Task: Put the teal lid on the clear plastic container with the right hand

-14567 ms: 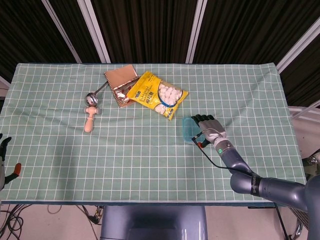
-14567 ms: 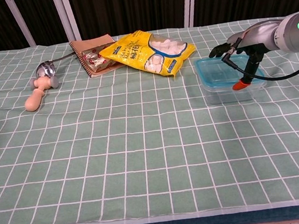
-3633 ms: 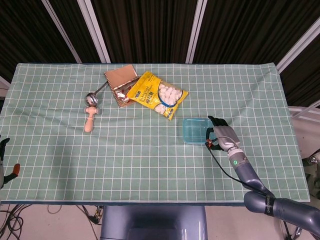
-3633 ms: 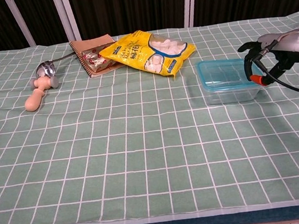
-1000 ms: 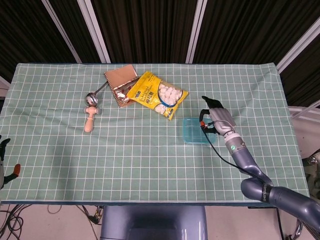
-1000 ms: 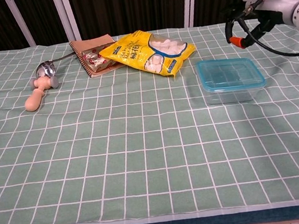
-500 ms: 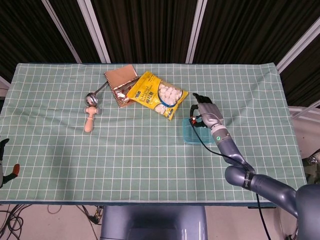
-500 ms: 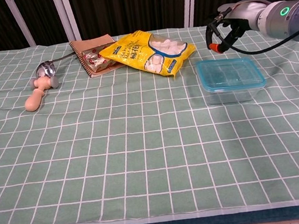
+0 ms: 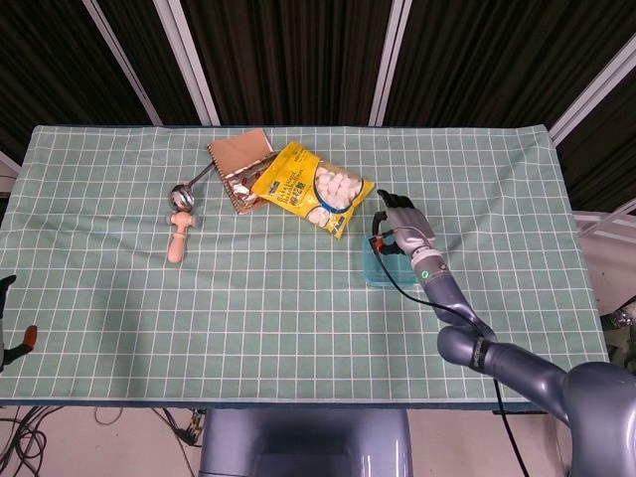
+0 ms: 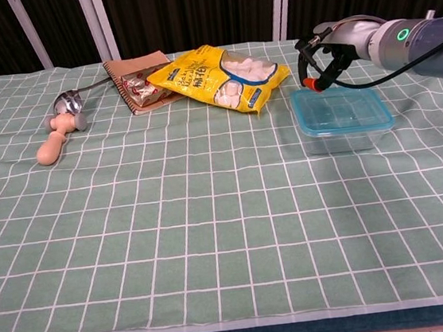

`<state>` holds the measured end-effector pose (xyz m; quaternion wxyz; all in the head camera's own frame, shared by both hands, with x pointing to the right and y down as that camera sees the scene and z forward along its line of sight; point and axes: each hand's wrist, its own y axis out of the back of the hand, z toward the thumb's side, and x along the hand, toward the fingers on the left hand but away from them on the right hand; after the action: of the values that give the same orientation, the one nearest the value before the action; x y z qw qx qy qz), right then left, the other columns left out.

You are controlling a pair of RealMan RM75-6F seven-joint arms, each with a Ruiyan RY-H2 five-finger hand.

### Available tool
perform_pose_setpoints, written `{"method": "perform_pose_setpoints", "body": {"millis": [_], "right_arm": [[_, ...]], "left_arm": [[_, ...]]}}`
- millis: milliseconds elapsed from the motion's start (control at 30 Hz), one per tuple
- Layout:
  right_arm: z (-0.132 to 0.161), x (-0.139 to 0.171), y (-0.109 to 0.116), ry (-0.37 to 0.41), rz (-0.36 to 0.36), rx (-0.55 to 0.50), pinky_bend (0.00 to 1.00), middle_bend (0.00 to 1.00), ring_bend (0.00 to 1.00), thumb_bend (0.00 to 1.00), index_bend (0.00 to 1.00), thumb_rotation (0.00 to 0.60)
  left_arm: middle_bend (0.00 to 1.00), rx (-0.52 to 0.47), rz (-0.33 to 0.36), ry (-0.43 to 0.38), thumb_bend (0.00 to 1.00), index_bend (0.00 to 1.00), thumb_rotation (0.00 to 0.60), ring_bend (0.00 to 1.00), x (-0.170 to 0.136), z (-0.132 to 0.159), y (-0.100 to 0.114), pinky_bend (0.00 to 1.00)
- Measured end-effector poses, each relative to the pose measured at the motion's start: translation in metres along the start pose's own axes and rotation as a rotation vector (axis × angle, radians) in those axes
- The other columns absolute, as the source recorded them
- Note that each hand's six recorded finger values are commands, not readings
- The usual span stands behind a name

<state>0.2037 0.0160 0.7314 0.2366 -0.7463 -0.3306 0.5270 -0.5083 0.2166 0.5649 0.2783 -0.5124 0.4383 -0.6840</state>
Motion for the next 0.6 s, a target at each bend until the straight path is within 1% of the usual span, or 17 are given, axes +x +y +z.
{"method": "perform_pose_setpoints", "body": {"millis": [333,600], "right_arm": [[-0.006,0.001,-0.008,-0.003,0.013,0.007,0.0,0.0,0.0,0.53,0.59,0.6],[-0.015,0.005,-0.018,-0.012,0.037,0.015,0.0,0.0,0.0,0.53,0.59,0.6]], "left_arm": [[0.0,0.0,0.002,0.002,0.35,0.14,0.6,0.0,0.001,-0.001,0.001,0.0],[0.0,0.003,0.002,0.003,0.35,0.14,0.6,0.0,0.001,-0.001,0.0,0.0]]}}
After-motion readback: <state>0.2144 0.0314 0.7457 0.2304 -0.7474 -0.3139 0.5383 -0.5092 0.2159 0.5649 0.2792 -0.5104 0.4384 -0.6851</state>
